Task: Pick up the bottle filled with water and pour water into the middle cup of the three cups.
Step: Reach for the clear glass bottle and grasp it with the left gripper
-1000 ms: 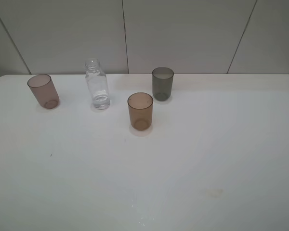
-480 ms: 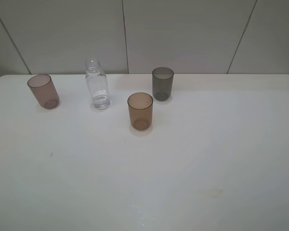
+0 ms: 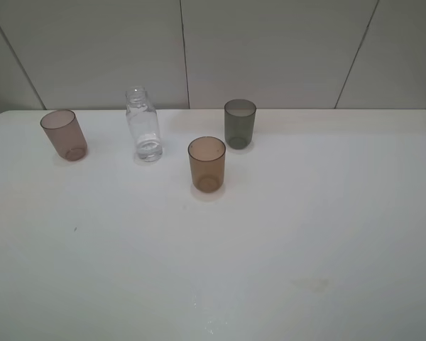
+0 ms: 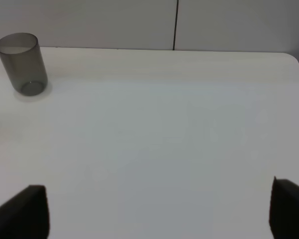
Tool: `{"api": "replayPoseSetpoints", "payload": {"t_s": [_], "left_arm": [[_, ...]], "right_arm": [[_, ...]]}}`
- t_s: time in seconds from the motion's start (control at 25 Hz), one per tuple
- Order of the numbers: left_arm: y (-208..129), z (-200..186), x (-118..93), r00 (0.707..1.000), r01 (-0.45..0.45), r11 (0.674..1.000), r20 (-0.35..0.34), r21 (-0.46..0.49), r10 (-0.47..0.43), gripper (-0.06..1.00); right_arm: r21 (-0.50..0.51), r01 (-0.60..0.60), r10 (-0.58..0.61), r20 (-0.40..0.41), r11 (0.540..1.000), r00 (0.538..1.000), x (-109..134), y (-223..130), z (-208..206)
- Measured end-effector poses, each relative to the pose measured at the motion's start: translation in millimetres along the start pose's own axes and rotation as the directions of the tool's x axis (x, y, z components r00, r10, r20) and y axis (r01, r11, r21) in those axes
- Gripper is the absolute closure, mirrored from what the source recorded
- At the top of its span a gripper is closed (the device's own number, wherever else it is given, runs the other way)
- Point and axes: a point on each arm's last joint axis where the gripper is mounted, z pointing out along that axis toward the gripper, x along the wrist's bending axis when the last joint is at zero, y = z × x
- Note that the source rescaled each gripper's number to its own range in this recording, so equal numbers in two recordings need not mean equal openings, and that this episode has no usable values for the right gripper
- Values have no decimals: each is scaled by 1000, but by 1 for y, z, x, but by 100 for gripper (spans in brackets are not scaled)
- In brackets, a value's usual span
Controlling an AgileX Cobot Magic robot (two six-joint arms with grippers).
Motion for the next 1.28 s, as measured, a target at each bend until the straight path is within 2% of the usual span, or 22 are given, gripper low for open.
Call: {"api": "replayPoseSetpoints", "payload": {"t_s": [0.12, 0.32, 0.4, 0.56, 0.76, 1.04, 1.16, 1.28], "left_arm": [[1, -1, 1, 1000, -10, 1000, 16, -10, 10, -6], [31, 5, 1, 996, -13, 982, 86, -187, 30, -6], [43, 14, 0, 994, -8, 979, 109, -204, 31, -6], [67, 54, -1, 994, -6, 987, 110, -158, 24, -6], [84, 113, -5, 992, 43, 996, 120, -82, -33, -6], [75, 188, -8, 995, 0, 997, 100, 73, -8, -6], [65, 215, -10, 997, -10, 997, 80, 80, 4, -6], [50, 236, -27, 989, -96, 994, 117, 44, 90, -6]], "right_arm": [[0, 0, 0, 0, 1000, 1000, 0, 0, 0], [0, 0, 0, 0, 1000, 1000, 0, 0, 0], [0, 0, 0, 0, 1000, 1000, 0, 0, 0], [0, 0, 0, 0, 1000, 1000, 0, 0, 0], [0, 0, 0, 0, 1000, 1000, 0, 0, 0], [0, 0, 0, 0, 1000, 1000, 0, 0, 0], [0, 0, 0, 0, 1000, 1000, 0, 0, 0], [0, 0, 0, 0, 1000, 1000, 0, 0, 0]]}}
